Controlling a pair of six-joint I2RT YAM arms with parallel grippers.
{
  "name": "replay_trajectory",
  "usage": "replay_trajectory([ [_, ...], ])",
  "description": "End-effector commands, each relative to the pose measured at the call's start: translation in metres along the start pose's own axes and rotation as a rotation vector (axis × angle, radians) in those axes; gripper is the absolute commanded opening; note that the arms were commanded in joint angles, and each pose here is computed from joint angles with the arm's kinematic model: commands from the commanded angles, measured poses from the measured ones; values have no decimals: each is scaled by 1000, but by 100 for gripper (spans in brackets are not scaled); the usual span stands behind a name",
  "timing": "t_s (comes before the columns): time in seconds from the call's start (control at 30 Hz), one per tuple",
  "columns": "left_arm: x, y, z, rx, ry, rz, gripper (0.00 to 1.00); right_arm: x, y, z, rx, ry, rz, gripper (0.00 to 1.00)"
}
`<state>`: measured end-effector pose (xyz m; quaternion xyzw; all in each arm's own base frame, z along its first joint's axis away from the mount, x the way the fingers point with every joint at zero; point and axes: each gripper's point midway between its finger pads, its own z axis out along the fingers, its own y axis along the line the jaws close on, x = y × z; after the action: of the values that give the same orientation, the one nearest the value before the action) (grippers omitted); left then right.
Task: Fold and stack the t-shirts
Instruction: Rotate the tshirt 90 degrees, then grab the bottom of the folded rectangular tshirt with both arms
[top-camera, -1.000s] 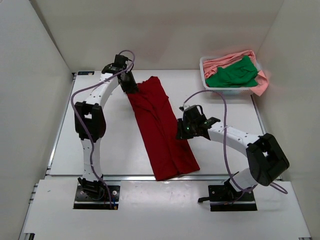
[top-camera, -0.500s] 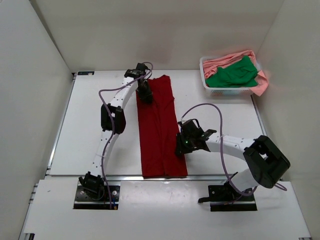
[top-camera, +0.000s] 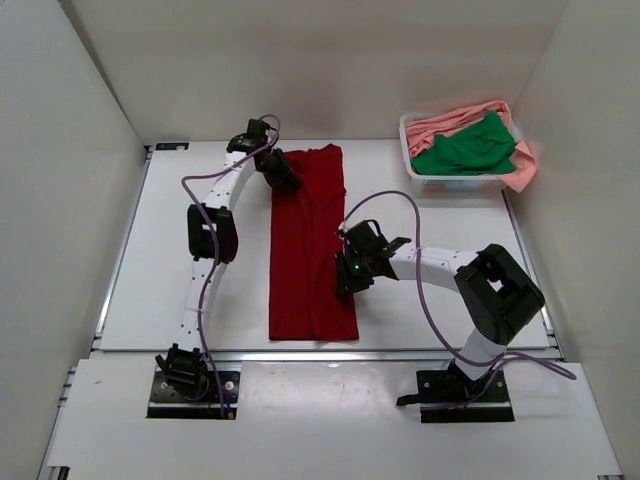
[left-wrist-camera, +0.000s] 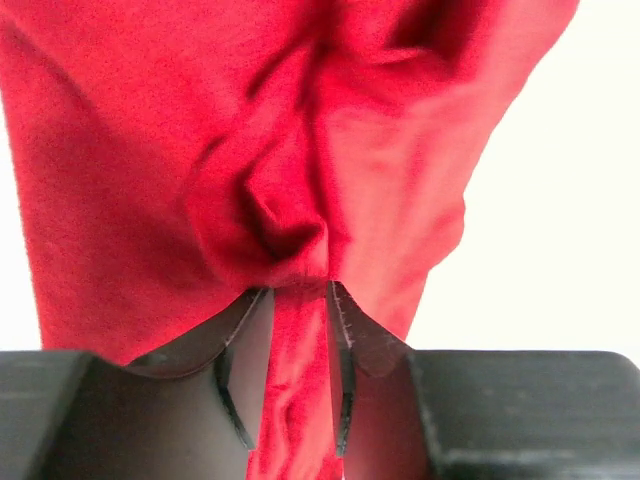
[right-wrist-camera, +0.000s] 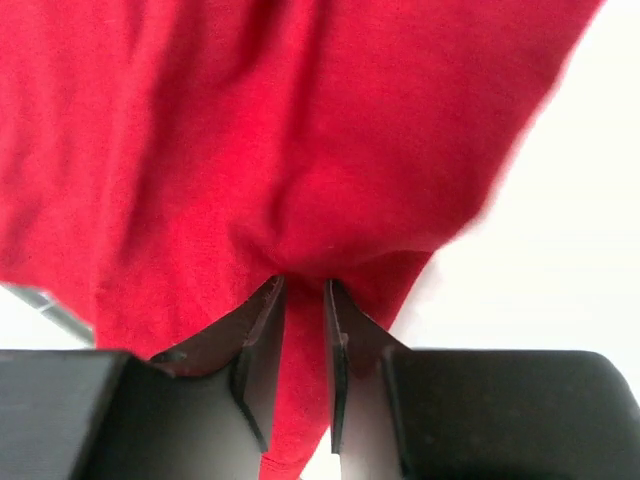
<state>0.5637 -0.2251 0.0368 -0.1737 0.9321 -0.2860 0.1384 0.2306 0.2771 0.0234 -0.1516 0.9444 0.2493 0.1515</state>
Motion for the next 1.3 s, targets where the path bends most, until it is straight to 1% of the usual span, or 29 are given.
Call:
replay_trajectory([
  [0.0, -39, -92, -87, 277, -165, 95, 39, -19, -31, -16, 140, -29, -71, 21],
  [0.03, -35, -99, -104, 285, -172, 95, 40, -26, -30, -24, 145, -45, -71, 22],
  [0.07, -31, -92, -103, 272, -160, 77, 41, -25, -32, -32, 168, -47, -70, 23],
  [0.1, -21, -89, -114, 259, -148, 75, 42, -31, -28, -41, 167, -73, -69, 24],
  [0.13, -17, -97, -139, 268, -175, 100, 42, -28, -32, -46, 189, -64, -58, 24],
  [0.17, 0, -71, -128, 195, -128, 81, 41, -26, -30, -56, 192, -79, -50, 25],
  [0.2, 19, -50, -136, 124, -102, 65, 42, -24, -31, -64, 189, -95, -34, 27],
  [0.23, 34, -46, -155, 97, -103, 103, 42, -17, -29, -67, 171, -84, -26, 29],
  [0.27, 59, -14, -145, 10, -42, 105, 42, -16, -26, -76, 152, -103, -9, 36],
  [0.3, 89, 12, -149, -68, 3, 94, 42, -12, -25, -81, 129, -115, 10, 42],
  [0.33, 105, 15, -166, -86, -7, 137, 43, -3, -24, -81, 109, -100, 26, 44],
  [0.37, 138, 44, -159, -148, 62, 134, 44, 3, -18, -85, 68, -92, 32, 48],
  [0.4, 169, 64, -164, -198, 87, 150, 45, 11, -16, -85, 40, -76, 54, 53],
  [0.43, 186, 64, -174, -203, 69, 190, 46, 21, -16, -82, 29, -54, 71, 55],
  [0.47, 213, 85, -177, -239, 100, 184, 47, 29, -13, -82, 7, -42, 69, 57],
  [0.5, 244, 107, -171, -274, 163, 180, 47, 30, -8, -82, -24, -48, 94, 59],
  [0.53, 260, 104, -174, -259, 160, 197, 48, 35, -7, -82, -39, -40, 130, 59],
  [0.57, 284, 118, -174, -275, 195, 172, 48, 40, -4, -79, -61, -28, 146, 59],
  [0.6, 306, 127, -169, -275, 230, 187, 49, 48, -4, -78, -74, -18, 181, 60],
  [0.63, 316, 123, -169, -258, 219, 181, 49, 58, -3, -75, -81, 2, 197, 59],
  [0.7, 342, 139, -165, -291, 241, 172, 49, 66, -3, -70, -101, 12, 229, 56],
  [0.77, 350, 138, -162, -271, 236, 143, 50, 80, -1, -65, -121, 42, 260, 57],
  [0.83, 357, 146, -163, -294, 252, 127, 51, 88, 4, -63, -137, 58, 260, 51],
  [0.9, 357, 151, -167, -313, 239, 139, 51, 94, 6, -61, -146, 70, 266, 50],
  [0.97, 355, 155, -166, -306, 228, 107, 52, 103, 5, -58, -150, 90, 288, 51],
  [1.03, 361, 157, -164, -288, 232, 90, 52, 105, 7, -57, -164, 86, 293, 49],
  [1.13, 366, 155, -161, -270, 224, 76, 51, 107, 5, -55, -163, 91, 301, 50],
  [1.2, 366, 150, -158, -250, 222, 55, 52, 107, 5, -52, -164, 95, 292, 49],
  [1.27, 364, 149, -155, -242, 214, 53, 50, 107, 6, -49, -163, 108, 282, 49],
])
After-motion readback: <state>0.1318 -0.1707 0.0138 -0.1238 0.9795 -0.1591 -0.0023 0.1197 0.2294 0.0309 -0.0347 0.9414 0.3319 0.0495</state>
